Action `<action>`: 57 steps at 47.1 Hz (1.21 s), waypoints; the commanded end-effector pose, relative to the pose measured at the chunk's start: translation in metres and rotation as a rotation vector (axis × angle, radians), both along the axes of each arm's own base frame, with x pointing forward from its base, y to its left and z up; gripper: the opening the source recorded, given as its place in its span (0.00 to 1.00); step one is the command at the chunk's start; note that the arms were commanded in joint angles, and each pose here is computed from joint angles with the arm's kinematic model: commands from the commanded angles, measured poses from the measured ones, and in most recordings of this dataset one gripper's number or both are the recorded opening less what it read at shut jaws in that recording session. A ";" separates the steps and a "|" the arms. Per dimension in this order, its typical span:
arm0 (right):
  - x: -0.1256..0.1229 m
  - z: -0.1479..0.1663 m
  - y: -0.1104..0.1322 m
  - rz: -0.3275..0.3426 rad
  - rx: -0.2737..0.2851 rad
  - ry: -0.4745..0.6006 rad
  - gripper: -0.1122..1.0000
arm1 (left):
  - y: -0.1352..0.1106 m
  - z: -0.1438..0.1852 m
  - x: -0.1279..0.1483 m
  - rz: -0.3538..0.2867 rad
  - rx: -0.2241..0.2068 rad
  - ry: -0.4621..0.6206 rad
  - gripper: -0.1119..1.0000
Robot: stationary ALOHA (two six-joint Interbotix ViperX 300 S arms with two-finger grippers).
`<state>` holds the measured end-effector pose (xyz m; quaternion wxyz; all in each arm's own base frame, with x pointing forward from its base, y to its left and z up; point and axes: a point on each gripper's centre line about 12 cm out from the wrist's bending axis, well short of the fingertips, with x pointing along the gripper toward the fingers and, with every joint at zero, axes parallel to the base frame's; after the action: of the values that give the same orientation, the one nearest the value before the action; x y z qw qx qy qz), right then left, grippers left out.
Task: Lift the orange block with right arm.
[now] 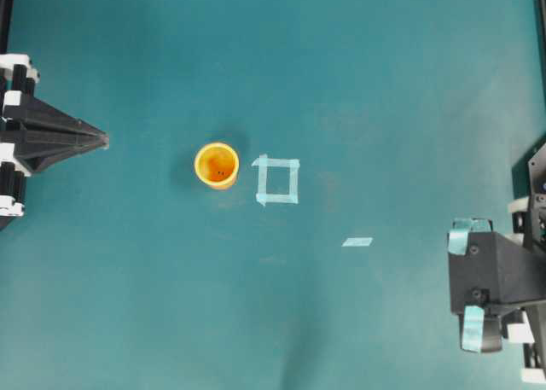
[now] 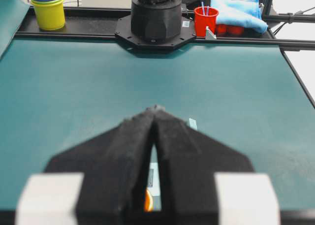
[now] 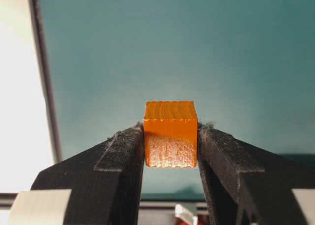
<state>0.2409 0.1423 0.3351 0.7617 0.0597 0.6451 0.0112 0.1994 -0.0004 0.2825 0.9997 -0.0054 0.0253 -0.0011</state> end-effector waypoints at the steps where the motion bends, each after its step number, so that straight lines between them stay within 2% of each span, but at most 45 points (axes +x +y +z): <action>1: -0.003 0.012 0.001 0.005 0.023 -0.035 0.45 | 0.000 0.008 0.003 0.000 0.000 -0.018 0.11; 57: -0.004 0.007 0.000 0.005 0.013 -0.017 0.45 | 0.000 0.009 0.003 -0.002 0.000 -0.020 0.11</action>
<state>0.2403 0.1419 0.3340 0.7601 0.0585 0.6471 0.0100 0.1994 -0.0004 0.2823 0.9996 -0.0054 0.0261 -0.0011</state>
